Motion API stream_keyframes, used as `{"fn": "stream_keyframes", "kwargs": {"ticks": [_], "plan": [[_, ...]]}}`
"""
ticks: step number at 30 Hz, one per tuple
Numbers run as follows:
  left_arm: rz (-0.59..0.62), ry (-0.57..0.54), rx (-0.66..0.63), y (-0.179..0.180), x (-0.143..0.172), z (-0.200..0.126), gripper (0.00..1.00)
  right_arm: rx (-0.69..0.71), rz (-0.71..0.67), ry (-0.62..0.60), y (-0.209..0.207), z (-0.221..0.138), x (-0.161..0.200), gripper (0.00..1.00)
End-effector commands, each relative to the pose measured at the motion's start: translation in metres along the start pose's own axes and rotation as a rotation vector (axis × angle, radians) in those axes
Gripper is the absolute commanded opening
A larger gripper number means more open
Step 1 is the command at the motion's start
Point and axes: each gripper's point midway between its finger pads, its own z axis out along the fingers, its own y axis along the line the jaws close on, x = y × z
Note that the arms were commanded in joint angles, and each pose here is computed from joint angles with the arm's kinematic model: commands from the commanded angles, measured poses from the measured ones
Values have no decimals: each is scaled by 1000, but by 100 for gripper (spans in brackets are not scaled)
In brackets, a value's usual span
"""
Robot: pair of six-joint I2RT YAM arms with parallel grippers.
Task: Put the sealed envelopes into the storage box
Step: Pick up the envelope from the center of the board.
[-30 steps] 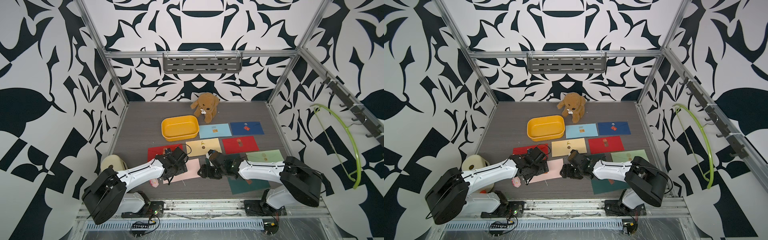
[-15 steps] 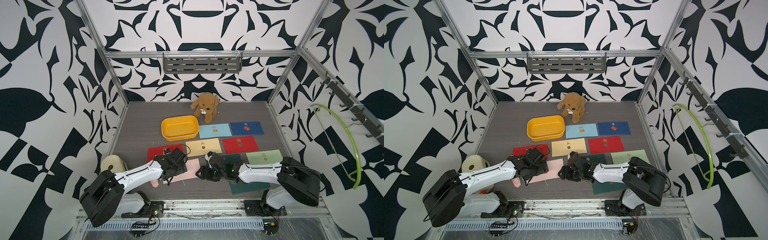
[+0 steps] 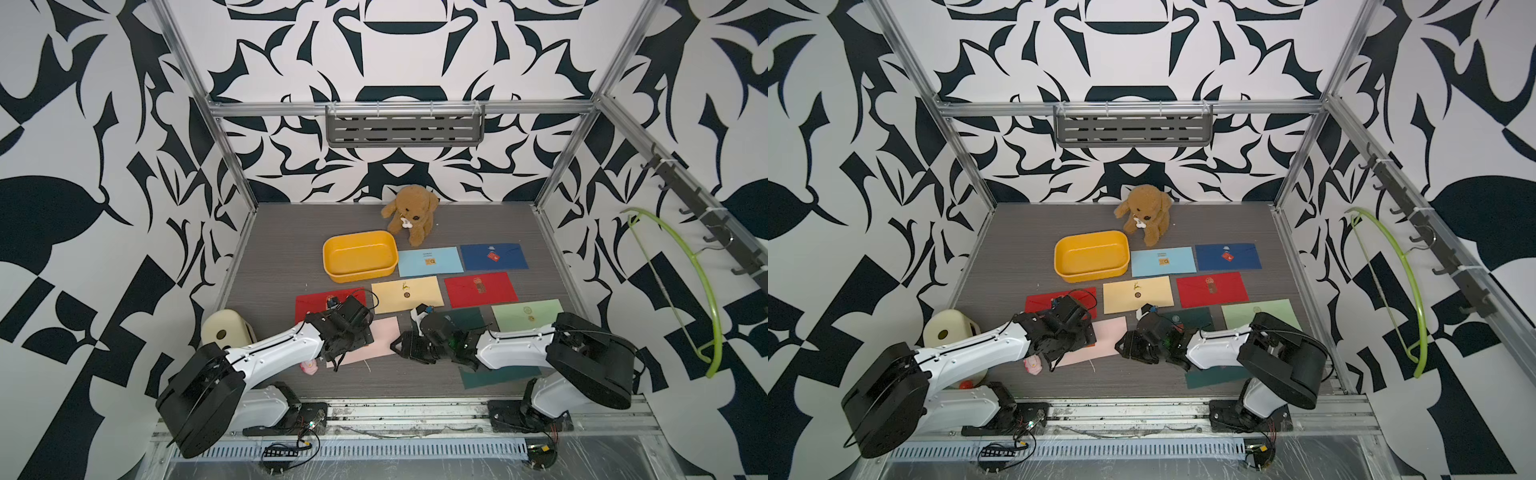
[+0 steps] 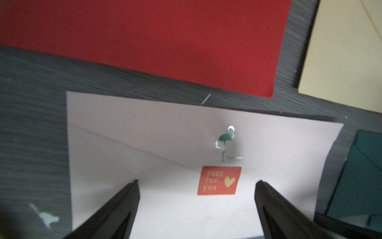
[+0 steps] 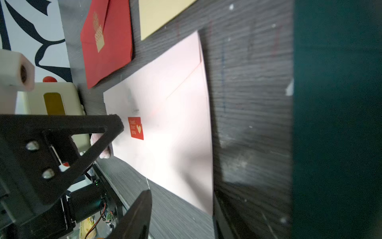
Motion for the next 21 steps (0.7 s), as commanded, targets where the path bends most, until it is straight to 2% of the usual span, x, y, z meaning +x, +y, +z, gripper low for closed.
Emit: {"fn": "stream_keyframes", "kwargs": {"ticks": [1, 17, 21], "plan": [[-3, 154, -106, 40, 38, 21, 95, 82, 3, -28, -20, 0, -1, 51], [21, 173, -99, 39, 42, 24, 95, 86, -36, -56, -13, 15, -12, 30], [24, 175, -99, 39, 42, 23, 95, 95, -34, -71, -13, 15, -15, 17]]}}
